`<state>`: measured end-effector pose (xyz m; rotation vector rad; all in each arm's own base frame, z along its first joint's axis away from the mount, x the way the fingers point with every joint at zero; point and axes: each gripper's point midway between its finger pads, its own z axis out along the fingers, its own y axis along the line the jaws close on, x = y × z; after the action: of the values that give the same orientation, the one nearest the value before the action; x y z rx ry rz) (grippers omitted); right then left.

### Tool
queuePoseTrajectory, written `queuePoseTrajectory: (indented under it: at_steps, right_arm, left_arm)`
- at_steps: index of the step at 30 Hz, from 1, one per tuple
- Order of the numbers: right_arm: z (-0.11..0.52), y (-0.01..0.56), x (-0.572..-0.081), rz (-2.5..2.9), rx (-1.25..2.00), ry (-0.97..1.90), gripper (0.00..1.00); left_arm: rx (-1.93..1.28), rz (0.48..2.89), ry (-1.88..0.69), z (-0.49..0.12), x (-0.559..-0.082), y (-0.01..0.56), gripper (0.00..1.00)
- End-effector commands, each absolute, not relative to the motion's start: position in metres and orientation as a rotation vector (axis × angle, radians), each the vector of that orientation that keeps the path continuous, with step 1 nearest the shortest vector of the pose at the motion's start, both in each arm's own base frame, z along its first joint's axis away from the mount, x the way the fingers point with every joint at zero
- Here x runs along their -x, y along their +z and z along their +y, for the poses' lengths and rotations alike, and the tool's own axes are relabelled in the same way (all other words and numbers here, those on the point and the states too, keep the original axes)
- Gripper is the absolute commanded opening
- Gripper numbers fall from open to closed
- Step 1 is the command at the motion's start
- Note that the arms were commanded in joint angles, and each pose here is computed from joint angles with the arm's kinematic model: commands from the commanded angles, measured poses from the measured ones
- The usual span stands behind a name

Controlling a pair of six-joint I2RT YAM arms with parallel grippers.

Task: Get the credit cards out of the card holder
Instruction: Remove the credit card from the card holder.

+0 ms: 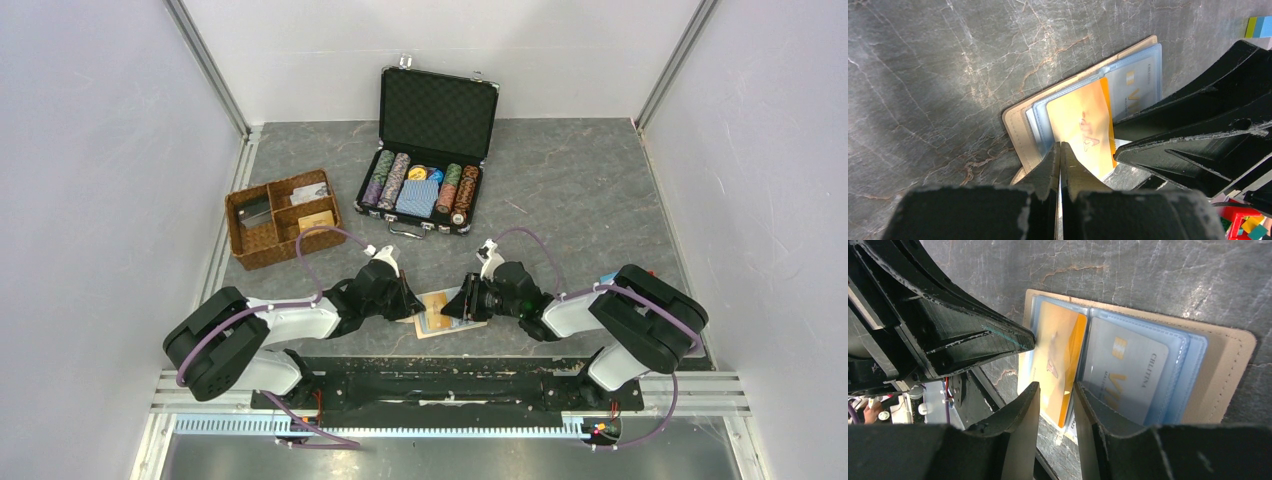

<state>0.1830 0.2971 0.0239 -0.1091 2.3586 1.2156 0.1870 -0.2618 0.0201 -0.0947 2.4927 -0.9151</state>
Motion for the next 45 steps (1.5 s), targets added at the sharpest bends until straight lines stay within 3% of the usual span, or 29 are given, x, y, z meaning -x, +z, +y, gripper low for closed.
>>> queuePoseTrajectory:
  at_steps: [1,17,22,34,45]
  right_arm:
    - [0.280,-0.006,-0.187,2.447,0.093,1.029,0.35]
    - [0.294,0.017,-0.182,2.324,0.099,1.242,0.17]
    - [0.295,0.024,-0.183,2.288,0.098,1.279,0.00]
    - [0.270,0.024,-0.173,2.292,0.091,1.227,0.00]
    - [0.252,0.035,-0.167,2.253,0.104,1.194,0.00]
  left_arm:
    - [0.117,2.633,-0.839,-0.246,-0.162,-0.008,0.02]
    - [0.128,2.605,-0.939,-0.254,-0.159,-0.001,0.02]
    - [0.137,2.609,-0.963,-0.256,-0.156,-0.002,0.02]
    - [0.089,2.612,-0.700,-0.229,-0.171,-0.002,0.02]
    - [0.046,2.577,-0.747,-0.241,-0.179,0.018,0.05]
